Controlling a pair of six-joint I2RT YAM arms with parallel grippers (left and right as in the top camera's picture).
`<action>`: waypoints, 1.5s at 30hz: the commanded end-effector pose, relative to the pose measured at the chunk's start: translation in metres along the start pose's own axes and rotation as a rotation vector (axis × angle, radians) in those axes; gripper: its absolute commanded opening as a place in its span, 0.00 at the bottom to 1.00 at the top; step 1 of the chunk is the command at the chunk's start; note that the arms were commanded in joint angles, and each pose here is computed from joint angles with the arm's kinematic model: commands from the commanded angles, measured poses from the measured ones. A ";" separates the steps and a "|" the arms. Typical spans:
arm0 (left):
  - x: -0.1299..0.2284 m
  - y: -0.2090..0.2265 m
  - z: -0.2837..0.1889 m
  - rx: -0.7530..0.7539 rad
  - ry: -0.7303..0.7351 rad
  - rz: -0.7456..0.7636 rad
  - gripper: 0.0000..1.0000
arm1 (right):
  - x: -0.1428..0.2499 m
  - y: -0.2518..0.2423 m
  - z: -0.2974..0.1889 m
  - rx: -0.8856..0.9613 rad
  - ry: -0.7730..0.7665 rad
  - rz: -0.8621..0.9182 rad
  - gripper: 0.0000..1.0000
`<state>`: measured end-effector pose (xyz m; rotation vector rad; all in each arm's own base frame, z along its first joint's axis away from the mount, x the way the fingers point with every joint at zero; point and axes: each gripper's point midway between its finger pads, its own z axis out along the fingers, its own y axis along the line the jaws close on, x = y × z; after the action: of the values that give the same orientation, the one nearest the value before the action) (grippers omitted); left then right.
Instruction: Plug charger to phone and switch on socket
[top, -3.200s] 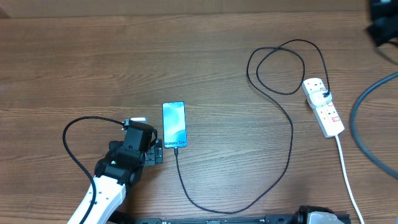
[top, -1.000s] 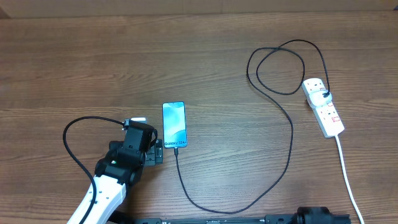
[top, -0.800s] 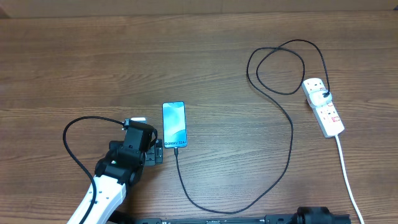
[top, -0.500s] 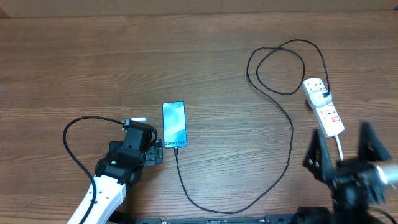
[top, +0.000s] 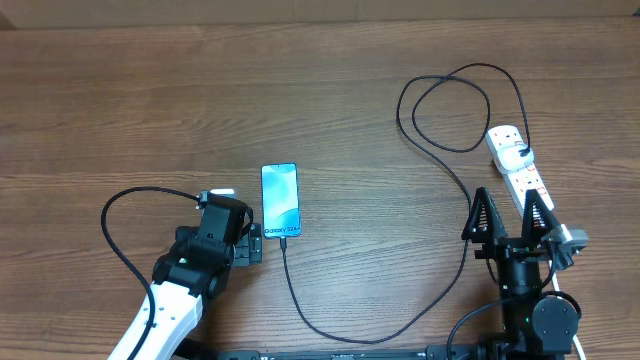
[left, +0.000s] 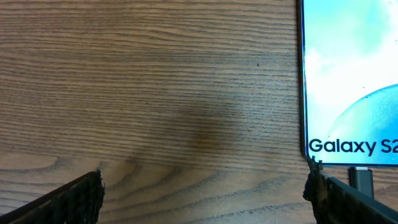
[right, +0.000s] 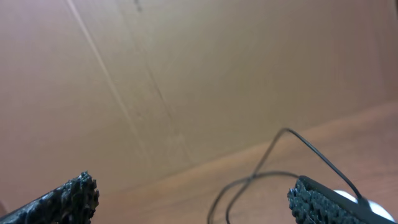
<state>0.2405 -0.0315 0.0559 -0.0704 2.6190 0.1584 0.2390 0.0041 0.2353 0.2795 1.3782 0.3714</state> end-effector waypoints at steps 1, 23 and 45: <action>0.001 -0.001 0.001 -0.002 0.004 -0.006 1.00 | 0.011 -0.010 -0.001 0.049 0.031 0.022 1.00; 0.001 -0.001 0.001 -0.002 0.004 -0.006 1.00 | 0.054 -0.039 -0.004 0.155 0.146 0.017 1.00; 0.001 -0.001 0.001 -0.002 0.004 -0.006 1.00 | 0.048 -0.051 -0.005 0.185 0.138 -0.143 1.00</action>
<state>0.2405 -0.0315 0.0559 -0.0704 2.6190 0.1584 0.2457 -0.0214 0.1731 0.3770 1.5512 0.2141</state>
